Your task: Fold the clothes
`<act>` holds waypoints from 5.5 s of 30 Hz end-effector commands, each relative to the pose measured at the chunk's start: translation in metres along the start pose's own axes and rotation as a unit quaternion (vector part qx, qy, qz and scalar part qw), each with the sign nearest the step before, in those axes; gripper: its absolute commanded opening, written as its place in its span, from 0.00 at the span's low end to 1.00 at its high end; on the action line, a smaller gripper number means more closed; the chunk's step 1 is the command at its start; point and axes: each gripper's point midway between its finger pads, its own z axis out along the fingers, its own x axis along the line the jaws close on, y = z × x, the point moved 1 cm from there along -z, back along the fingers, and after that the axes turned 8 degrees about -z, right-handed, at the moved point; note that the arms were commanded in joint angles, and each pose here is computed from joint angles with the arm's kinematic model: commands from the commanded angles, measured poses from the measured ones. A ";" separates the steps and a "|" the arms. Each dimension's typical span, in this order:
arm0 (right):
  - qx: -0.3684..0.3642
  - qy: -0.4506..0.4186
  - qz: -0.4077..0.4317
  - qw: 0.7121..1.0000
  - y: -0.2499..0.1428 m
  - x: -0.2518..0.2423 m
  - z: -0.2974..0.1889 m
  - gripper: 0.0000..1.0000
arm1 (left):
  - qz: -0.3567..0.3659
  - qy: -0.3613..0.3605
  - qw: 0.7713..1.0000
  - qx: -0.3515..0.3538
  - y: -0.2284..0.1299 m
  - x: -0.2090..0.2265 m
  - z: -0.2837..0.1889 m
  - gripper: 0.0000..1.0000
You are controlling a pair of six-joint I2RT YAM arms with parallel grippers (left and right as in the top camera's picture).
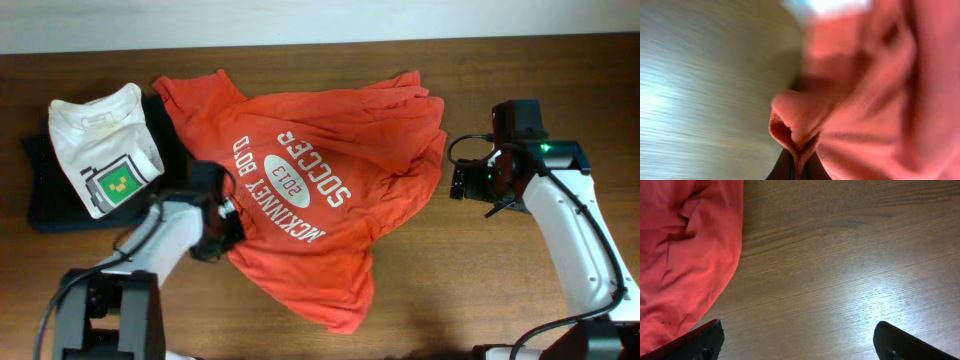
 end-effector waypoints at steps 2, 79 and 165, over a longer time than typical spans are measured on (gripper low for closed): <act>-0.012 0.000 0.006 1.000 0.004 -0.001 -0.007 0.99 | -0.071 -0.012 0.994 -0.084 0.078 0.012 -0.051 0.55; -0.063 0.173 -0.003 0.983 0.090 0.084 0.150 0.31 | -0.072 -0.010 0.995 0.067 -0.014 0.040 -0.040 0.00; -0.131 0.096 0.108 0.981 0.055 -0.052 -0.082 0.04 | 0.063 -0.174 0.961 -0.203 0.087 -0.031 -0.250 0.00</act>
